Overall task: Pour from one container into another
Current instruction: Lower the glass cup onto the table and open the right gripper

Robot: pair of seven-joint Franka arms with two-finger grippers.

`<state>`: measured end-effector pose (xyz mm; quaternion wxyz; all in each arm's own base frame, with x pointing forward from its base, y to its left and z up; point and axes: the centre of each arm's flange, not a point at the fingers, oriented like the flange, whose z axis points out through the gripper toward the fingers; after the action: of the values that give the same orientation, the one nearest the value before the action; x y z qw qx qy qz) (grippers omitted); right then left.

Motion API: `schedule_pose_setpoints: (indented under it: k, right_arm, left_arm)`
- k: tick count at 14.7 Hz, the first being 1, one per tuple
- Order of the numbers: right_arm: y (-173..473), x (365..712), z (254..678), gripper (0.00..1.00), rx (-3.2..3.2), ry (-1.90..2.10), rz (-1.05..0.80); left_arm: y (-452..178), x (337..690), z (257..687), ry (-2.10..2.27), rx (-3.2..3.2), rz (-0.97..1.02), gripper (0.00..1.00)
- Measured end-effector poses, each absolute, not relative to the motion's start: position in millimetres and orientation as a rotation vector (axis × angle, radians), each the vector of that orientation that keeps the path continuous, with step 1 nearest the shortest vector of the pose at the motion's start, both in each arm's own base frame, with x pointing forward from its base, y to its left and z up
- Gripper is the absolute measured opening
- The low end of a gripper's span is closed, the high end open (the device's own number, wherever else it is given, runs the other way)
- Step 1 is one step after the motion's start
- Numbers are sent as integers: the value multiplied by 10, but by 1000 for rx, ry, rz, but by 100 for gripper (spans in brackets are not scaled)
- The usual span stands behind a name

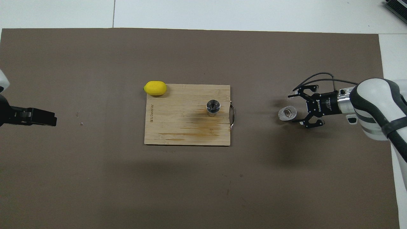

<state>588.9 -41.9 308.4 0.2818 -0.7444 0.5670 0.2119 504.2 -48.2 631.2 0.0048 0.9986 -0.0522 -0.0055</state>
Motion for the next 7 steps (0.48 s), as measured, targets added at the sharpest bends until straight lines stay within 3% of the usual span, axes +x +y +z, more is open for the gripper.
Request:
schedule_pose_setpoints:
  k: [7]
  right_arm:
    - [-161,5761,3885,100,-2487,1264,354]
  left_arm:
    - [-482,5042,6312,-163,3128,-17,100]
